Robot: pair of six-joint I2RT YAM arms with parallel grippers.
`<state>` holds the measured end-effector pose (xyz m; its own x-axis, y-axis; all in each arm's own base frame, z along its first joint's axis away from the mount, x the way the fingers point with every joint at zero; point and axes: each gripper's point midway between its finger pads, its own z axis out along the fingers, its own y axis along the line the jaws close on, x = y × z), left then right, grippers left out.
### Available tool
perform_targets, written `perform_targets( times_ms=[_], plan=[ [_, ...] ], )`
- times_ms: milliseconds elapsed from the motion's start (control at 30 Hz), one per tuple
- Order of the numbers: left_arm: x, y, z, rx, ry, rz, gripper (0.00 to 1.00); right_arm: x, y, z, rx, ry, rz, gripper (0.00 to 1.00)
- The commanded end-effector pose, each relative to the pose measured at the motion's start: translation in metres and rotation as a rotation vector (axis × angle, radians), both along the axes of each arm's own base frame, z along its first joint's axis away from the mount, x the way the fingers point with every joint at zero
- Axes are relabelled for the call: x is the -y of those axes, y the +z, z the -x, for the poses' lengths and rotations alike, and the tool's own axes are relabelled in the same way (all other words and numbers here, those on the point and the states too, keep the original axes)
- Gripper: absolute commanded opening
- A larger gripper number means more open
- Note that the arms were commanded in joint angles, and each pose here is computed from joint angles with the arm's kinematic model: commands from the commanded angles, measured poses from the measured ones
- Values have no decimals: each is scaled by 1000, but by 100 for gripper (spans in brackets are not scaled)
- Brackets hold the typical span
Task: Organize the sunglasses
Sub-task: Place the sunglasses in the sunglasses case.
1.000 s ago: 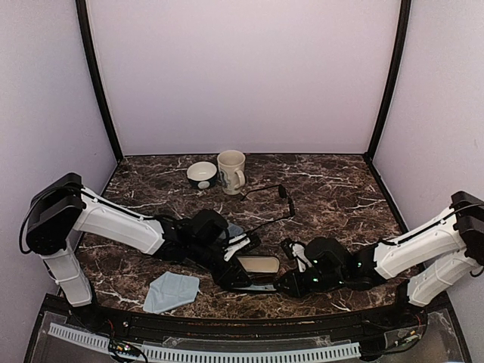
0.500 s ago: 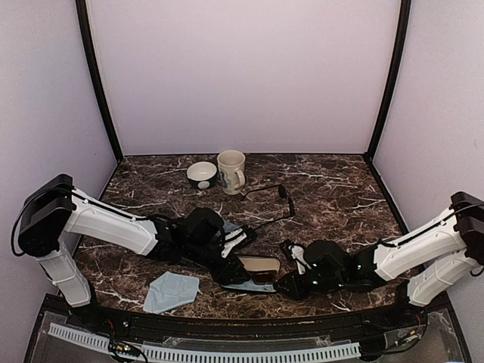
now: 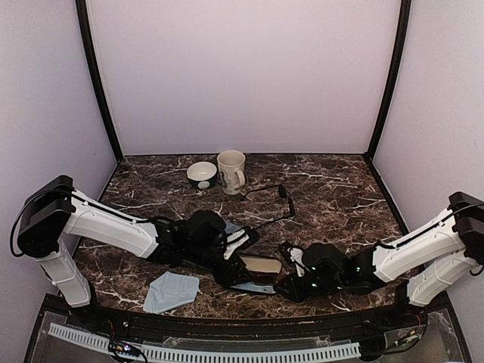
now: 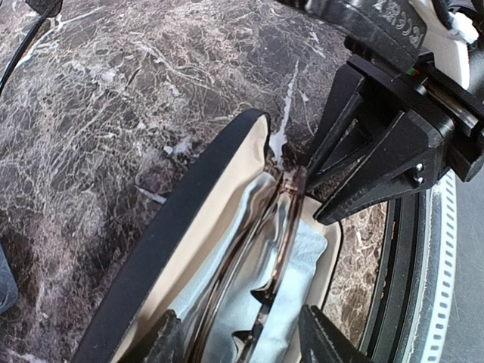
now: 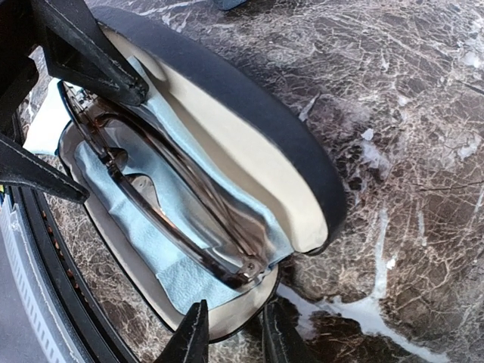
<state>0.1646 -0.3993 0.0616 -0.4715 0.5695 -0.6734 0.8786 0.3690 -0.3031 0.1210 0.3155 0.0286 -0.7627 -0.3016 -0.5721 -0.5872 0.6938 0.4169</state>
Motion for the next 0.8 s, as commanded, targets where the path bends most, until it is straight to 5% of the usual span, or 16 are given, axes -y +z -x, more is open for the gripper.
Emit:
perform_targets(
  times_ms=[0, 567, 767],
  plan=[
    [2, 19, -2, 67, -11, 41, 55, 7, -11, 4, 10, 14, 64, 25],
    [-21, 33, 3, 109, 38, 82, 56, 9, -8, -1, 29, -3, 82, 24],
    [-18, 40, 12, 227, -52, 69, 57, 6, -6, -2, 36, 7, 84, 24]
  ],
)
